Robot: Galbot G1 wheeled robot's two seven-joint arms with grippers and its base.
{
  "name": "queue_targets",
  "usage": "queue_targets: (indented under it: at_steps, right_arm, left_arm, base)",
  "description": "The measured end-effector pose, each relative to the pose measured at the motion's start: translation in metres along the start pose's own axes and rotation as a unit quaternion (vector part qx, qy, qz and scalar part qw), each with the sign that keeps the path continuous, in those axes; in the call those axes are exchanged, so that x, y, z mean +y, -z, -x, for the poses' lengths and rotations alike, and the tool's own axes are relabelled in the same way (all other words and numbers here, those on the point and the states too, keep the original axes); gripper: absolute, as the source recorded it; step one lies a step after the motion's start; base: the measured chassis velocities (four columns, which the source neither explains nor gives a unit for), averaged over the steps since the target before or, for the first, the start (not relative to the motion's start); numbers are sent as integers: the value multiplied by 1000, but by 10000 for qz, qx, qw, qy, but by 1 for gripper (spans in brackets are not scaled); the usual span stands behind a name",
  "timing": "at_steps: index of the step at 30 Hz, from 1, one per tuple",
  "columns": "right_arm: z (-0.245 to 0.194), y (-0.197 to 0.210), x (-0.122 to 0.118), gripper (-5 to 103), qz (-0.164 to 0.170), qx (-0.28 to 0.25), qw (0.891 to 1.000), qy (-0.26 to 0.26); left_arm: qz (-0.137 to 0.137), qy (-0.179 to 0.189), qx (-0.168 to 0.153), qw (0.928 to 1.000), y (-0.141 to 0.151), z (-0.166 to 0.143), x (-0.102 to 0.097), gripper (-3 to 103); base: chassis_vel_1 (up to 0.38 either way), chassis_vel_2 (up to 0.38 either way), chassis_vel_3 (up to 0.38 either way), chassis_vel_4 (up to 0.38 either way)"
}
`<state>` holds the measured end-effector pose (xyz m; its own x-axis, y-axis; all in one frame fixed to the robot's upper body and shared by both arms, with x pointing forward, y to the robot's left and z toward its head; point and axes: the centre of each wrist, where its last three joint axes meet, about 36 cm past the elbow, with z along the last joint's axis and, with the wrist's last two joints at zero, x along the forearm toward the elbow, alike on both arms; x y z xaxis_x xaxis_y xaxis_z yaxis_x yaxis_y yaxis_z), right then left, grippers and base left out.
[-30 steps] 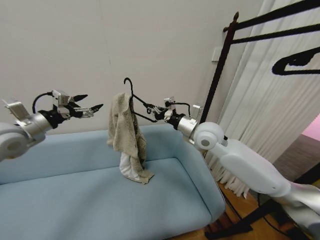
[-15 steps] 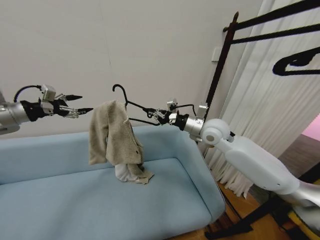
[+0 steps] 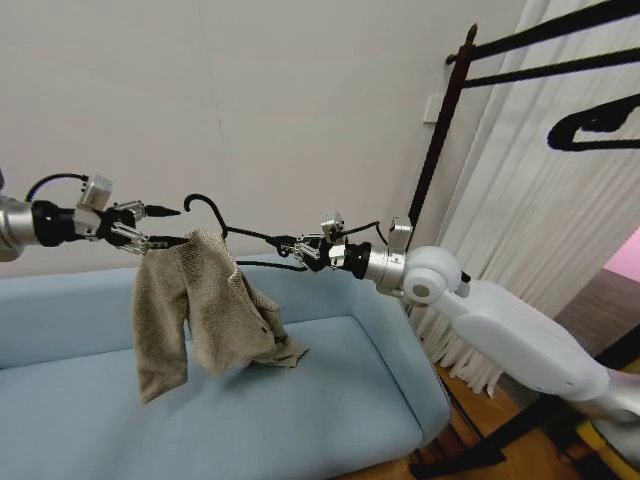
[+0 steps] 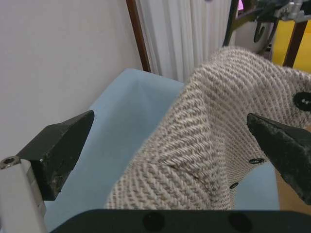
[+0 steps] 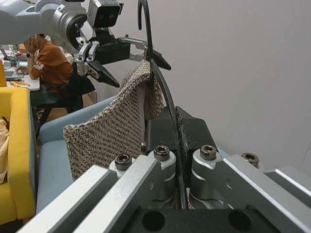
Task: Pick up the clothes from the sofa and hang them on the clothes hanger.
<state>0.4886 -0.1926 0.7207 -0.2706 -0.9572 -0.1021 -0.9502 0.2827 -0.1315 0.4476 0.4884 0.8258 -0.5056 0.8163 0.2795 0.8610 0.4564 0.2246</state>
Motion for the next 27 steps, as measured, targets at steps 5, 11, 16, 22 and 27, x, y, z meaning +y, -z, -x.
queue_targets:
  at_steps: [5, 11, 16, 22, 27]
  right_arm:
    - [-2, 2, 2, 2, 10, 11, 10000, -1]
    - [-6, 5, 4, 2, 32, 19, 10000, -10]
    - [-7, 8, 7, 2, 29, 8, 10000, 13]
    - [-8, 10, 9, 2, 17, 31, 10000, 19]
    - [-9, 10, 12, 2, 4, 50, 10000, 21]
  left_arm:
    - [-31, -31, 82, 10000, -6, 7, -3, 100]
    - [-65, -108, 165, 9998, -12, 10, -3, 101]
    - [-54, -290, 314, 9991, -17, 8, -1, 81]
    - [-81, -329, 254, 9991, -19, 11, -3, 59]
    - [-74, -359, 229, 9991, -18, 11, -3, 43]
  base:
    - [0, 0, 0, 0]
    - [0, 0, 0, 0]
    - [0, 0, 0, 0]
    - [0, 0, 0, 0]
    - [0, 0, 0, 0]
